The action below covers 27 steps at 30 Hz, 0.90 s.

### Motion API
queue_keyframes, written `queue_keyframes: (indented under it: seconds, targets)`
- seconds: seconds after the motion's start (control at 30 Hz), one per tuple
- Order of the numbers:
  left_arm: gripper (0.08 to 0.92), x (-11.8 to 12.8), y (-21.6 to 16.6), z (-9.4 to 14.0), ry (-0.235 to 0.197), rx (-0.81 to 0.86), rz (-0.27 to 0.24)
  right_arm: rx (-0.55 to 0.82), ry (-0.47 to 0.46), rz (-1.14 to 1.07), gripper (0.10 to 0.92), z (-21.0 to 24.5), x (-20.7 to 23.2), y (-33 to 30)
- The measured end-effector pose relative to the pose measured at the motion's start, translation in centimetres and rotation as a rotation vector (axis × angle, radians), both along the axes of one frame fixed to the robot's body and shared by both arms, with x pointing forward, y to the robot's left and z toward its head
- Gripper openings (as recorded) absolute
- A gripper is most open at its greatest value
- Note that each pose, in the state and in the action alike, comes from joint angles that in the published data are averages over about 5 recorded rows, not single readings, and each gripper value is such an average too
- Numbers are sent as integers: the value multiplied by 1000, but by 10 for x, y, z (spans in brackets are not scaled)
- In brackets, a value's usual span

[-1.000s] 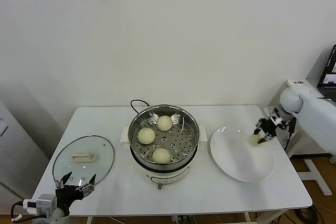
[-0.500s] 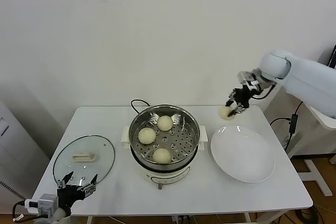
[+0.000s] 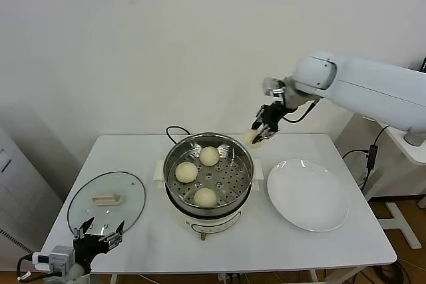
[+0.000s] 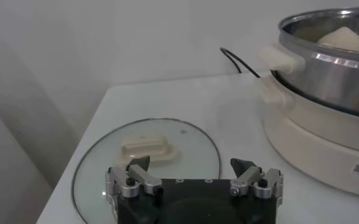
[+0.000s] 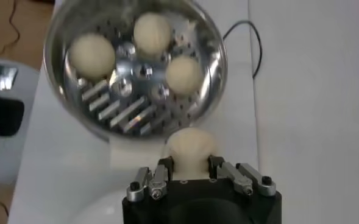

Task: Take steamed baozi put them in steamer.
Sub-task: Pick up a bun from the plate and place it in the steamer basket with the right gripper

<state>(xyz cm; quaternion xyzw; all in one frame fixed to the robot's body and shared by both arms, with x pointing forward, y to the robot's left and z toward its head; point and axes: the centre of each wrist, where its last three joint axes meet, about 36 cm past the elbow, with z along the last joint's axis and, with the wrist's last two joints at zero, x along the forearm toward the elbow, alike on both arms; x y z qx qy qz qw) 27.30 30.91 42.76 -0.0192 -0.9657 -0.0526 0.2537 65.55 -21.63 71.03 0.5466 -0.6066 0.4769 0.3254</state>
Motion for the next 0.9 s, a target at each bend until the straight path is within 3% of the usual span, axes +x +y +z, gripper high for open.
queue_keyframes:
  seconds: [0.9]
  targets:
    - [823,2,1,-3,0,-3,5,-52,76,-45,390,-87,-23,54]
